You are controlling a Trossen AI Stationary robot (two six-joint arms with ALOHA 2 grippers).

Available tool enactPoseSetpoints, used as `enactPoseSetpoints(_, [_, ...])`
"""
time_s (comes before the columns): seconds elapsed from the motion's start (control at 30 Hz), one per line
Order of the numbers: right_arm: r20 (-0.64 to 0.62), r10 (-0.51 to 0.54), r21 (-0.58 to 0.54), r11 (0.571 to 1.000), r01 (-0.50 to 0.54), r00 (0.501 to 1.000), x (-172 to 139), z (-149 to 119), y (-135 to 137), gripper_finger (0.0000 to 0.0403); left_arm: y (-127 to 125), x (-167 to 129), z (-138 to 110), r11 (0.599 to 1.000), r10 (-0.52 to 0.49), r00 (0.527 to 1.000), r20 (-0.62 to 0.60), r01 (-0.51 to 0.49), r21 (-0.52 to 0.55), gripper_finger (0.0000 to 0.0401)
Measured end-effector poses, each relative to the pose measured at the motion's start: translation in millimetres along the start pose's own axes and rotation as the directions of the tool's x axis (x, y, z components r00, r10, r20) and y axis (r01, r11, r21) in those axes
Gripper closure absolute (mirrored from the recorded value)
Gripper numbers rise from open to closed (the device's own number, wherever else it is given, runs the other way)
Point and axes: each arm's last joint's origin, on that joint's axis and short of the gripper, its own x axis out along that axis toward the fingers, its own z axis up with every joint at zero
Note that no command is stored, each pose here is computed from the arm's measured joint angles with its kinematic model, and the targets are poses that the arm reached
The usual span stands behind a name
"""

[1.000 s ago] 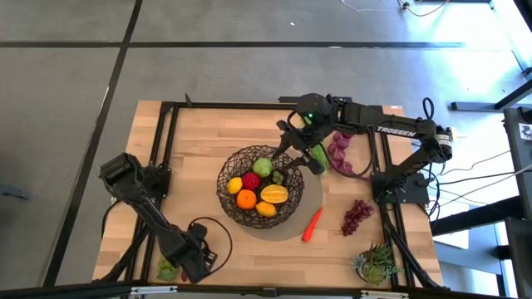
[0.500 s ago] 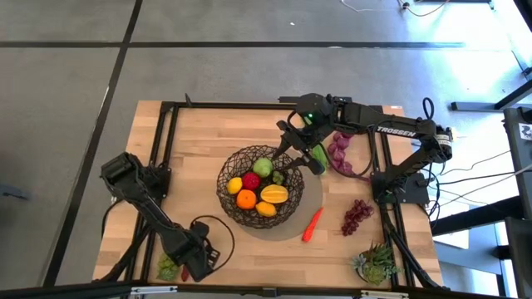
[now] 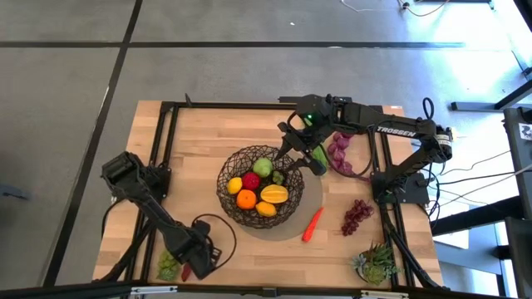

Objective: Build produce basket
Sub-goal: Put the dark red chili pepper into the wire basket

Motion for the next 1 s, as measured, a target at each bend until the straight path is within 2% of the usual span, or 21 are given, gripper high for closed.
enactPoseSetpoints(0.2, [0.000,0.000,0.000,1.000,0.000,1.000,0.0,0.0,0.0,0.0202,-1.1,-0.2,1.5,1.000,0.000,1.000,-0.009,0.000,0.000,0.0281])
enactPoseSetpoints(0.3, [0.000,-0.001,0.000,1.000,0.001,1.000,0.0,0.0,0.0,0.0202,-1.4,-0.4,1.4,1.000,-0.003,1.000,-0.010,0.003,0.002,0.0305])
enactPoseSetpoints(0.47, [0.001,-0.016,-0.005,1.000,0.016,1.000,-3.4,1.3,1.5,0.0202,-1.8,-4.8,2.1,1.000,-0.025,1.000,-0.003,0.025,0.001,0.0316])
enactPoseSetpoints(0.63, [0.037,-0.046,-0.035,0.998,0.048,0.998,-22.3,9.5,11.2,0.0202,-2.1,-34.5,9.0,0.985,-0.172,0.982,0.082,0.173,-0.006,0.0318])
enactPoseSetpoints(0.8, [0.063,-0.064,-0.054,0.996,0.067,0.996,-34.8,14.2,17.5,0.0202,1.1,-75.3,29.7,0.943,-0.333,0.915,0.229,0.326,0.066,0.0318])
enactPoseSetpoints(1.0, [0.064,-0.064,-0.054,0.996,0.068,0.996,-35.9,14.6,18.4,0.0202,7.8,-127.9,70.0,0.872,-0.489,0.756,0.436,0.427,0.237,0.0318])
